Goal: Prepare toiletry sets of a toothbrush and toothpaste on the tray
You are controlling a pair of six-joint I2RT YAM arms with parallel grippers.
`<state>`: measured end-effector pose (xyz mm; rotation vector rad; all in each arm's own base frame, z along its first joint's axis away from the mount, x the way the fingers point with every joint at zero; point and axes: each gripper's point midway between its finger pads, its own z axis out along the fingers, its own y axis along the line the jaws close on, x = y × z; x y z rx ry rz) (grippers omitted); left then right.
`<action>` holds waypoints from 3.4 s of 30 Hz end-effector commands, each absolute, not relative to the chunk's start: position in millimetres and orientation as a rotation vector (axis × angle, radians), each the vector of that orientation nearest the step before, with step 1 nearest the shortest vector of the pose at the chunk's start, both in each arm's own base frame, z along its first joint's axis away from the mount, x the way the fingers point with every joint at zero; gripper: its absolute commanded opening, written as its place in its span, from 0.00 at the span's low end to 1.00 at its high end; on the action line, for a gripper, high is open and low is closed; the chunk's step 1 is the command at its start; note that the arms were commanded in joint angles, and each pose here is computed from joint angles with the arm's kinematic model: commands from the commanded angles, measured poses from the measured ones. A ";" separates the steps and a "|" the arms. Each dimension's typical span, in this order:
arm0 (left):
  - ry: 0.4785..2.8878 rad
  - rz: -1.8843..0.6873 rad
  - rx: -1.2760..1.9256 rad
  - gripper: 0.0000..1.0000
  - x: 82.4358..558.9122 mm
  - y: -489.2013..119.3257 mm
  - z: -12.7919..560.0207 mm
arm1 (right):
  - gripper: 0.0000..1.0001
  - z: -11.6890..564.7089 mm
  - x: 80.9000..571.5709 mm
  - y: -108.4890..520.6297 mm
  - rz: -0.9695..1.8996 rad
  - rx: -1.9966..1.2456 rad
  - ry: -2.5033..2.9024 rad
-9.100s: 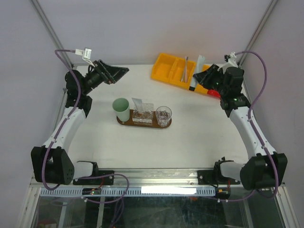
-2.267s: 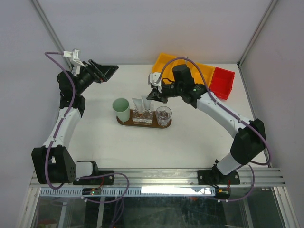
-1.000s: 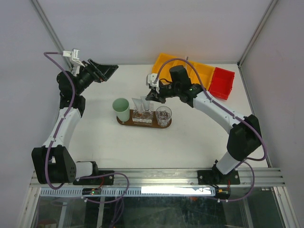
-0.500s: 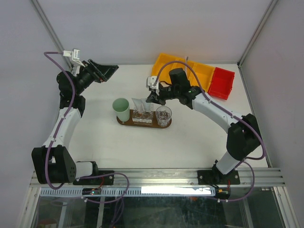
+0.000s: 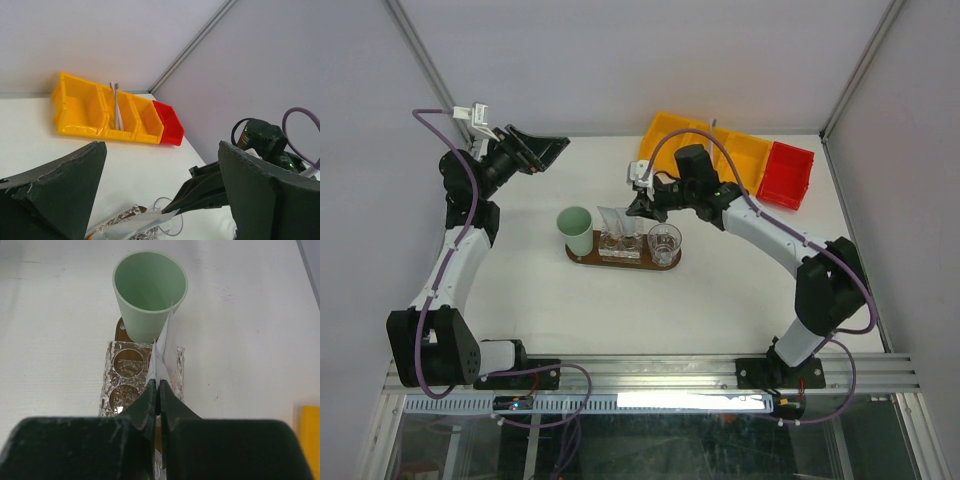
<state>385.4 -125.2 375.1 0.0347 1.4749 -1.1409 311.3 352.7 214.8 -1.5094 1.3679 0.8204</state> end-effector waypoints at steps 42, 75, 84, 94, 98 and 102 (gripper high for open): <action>1.403 -1.141 0.083 0.99 380.4 -123.1 395.6 | 0.00 200.3 322.0 353.5 0.824 -1.469 1.380; 1.398 -1.146 0.085 0.99 379.3 -123.4 396.0 | 0.68 245.0 324.0 341.1 0.735 -1.347 1.359; 1.401 -1.145 0.082 0.99 380.2 -123.4 394.3 | 1.00 288.5 320.6 314.1 0.650 -1.161 1.424; 1.431 -1.140 0.045 0.99 387.6 -120.7 386.2 | 1.00 287.8 383.1 181.2 0.369 -0.138 1.832; 1.438 -1.133 0.036 0.99 389.2 -119.6 384.6 | 1.00 272.8 410.6 142.0 0.354 0.045 1.857; 1.443 -1.128 0.029 0.99 390.6 -118.7 382.9 | 0.94 260.0 453.2 119.2 0.269 0.162 1.874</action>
